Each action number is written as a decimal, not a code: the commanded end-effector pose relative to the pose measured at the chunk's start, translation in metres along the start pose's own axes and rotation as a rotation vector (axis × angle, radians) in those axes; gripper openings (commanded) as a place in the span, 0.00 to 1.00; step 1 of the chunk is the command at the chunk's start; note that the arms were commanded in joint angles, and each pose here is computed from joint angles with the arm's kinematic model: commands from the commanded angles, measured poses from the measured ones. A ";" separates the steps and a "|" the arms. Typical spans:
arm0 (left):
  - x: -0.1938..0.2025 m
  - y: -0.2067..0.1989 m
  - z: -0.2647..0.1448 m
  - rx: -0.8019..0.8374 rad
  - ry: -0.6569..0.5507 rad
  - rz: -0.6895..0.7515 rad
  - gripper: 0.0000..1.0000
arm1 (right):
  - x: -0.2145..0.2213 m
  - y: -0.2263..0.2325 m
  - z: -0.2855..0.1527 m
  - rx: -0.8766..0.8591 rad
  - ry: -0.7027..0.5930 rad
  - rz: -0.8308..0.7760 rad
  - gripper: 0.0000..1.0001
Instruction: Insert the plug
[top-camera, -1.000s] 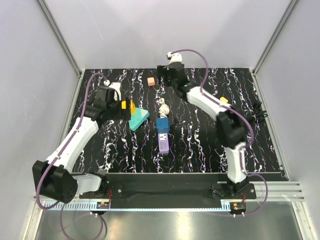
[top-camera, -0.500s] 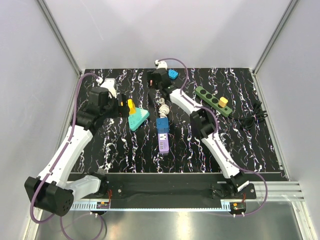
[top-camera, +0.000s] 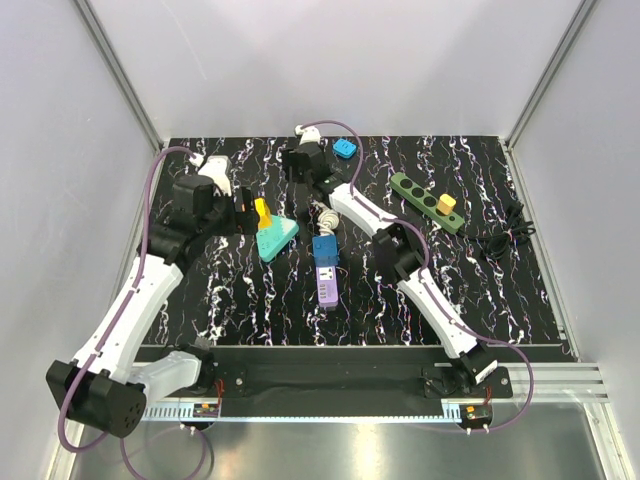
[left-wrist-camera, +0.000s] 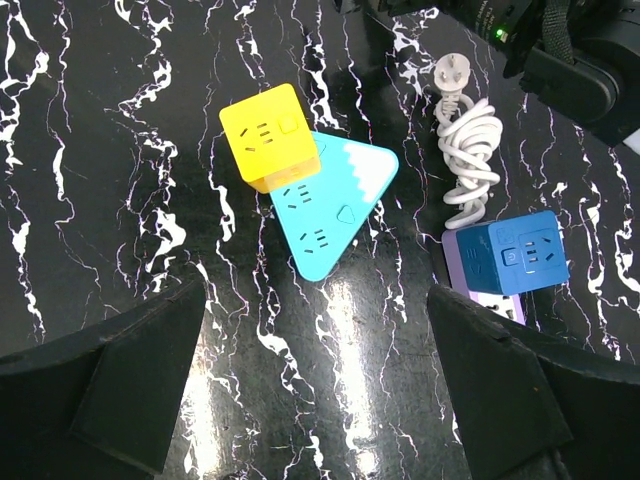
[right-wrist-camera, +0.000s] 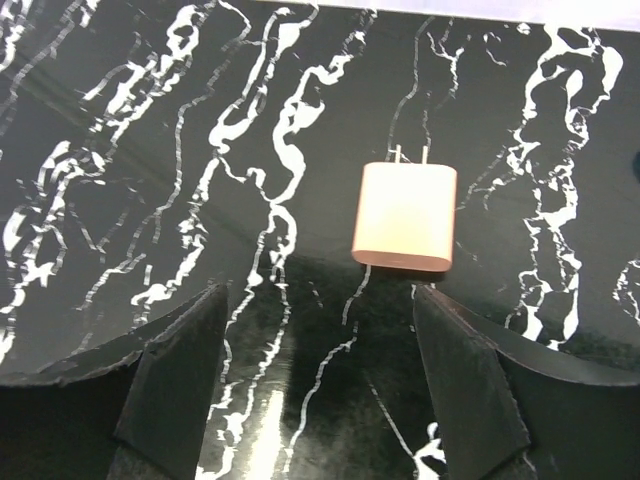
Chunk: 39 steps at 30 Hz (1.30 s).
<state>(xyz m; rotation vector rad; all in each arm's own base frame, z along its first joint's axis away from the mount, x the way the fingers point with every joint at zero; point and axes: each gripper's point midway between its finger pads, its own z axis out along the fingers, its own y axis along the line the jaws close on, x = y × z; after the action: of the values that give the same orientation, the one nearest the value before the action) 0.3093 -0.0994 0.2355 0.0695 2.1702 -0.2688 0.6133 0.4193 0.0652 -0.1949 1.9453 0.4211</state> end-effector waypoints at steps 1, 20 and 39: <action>-0.013 -0.007 -0.006 0.034 -0.069 -0.007 0.99 | -0.041 0.006 -0.004 0.001 -0.106 0.049 0.82; -0.129 -0.030 0.045 0.253 -0.151 -0.227 0.71 | -0.253 0.012 -0.211 -0.284 -0.324 -0.045 0.87; -0.159 0.006 0.305 0.276 -0.160 -0.721 0.00 | -0.207 -0.003 -0.514 -0.483 -0.452 0.202 0.92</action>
<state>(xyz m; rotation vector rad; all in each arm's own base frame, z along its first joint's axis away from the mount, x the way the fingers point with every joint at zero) 0.6104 -0.1529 0.1611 -0.4426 2.0906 -0.8713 0.2764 0.2155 0.4208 -0.1996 1.4476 0.9365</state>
